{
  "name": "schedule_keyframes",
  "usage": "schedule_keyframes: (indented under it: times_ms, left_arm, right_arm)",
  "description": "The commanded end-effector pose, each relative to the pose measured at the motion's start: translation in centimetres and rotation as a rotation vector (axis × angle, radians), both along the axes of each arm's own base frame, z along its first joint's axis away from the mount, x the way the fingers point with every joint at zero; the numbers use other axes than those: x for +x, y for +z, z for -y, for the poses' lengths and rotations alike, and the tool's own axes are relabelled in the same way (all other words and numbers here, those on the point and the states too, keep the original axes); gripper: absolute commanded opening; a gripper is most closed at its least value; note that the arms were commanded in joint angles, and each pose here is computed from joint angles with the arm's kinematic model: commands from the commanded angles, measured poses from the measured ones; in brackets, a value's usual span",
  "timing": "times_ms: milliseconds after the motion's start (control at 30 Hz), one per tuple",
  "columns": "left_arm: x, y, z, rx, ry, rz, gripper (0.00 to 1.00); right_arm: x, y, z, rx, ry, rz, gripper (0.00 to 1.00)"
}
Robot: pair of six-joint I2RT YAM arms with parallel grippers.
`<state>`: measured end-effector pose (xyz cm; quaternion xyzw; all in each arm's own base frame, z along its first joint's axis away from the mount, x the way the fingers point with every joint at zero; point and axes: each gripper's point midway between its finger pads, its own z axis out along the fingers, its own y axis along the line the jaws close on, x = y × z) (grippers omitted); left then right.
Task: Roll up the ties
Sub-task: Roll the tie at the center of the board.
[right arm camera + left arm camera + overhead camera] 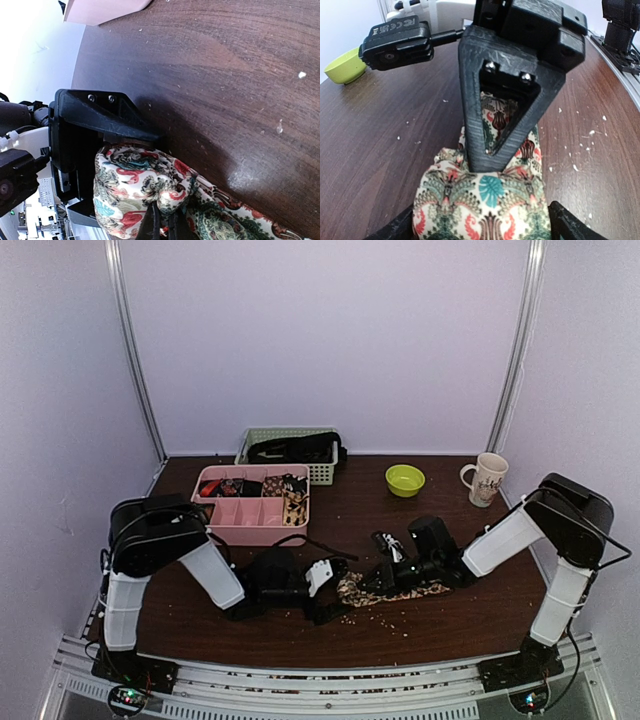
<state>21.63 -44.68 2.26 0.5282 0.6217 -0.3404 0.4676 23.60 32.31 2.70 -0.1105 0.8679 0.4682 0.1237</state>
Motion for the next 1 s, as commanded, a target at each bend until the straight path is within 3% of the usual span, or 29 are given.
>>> schedule_keyframes:
  times_ms: [0, 167, 333, 433, 600, 733, 833, 967]
  left_arm:
    - [0.8, 0.6, 1.2, -0.052, 0.018, 0.026, 0.82]
    - [0.7, 0.3, 2.5, -0.060, -0.027, 0.023, 0.71]
    - [0.4, -0.8, 2.6, -0.010, -0.051, 0.000, 0.46]
    - [-0.5, -1.6, 1.5, 0.042, -0.065, -0.019, 0.39]
    - [-2.3, -3.8, -1.3, 0.162, -0.085, -0.083, 0.36]
    - [-3.2, -4.8, -2.7, 0.225, -0.090, -0.123, 0.36]
    - [-3.2, -5.0, -3.0, 0.244, -0.085, -0.131, 0.36]
    - [-3.3, -5.1, -3.1, 0.250, -0.085, -0.140, 0.36]
  right_arm:
    - [-2.4, -6.5, 5.1, -0.279, -0.059, -0.116, 0.00]
    - [-2.3, -6.6, 5.2, -0.287, -0.060, -0.110, 0.00]
    - [-1.9, -5.4, 4.1, -0.247, -0.046, -0.094, 0.00]
    - [-1.4, -3.4, 3.6, -0.203, -0.044, -0.055, 0.14]
    - [-0.6, 1.6, 2.4, -0.112, -0.038, 0.031, 0.40]
    - [-0.9, 4.0, 0.3, -0.067, 0.013, 0.050, 0.53]
    - [-1.6, 4.2, -1.7, -0.059, 0.062, 0.034, 0.57]
    - [-2.2, 3.3, -3.1, -0.075, 0.098, 0.006, 0.56]
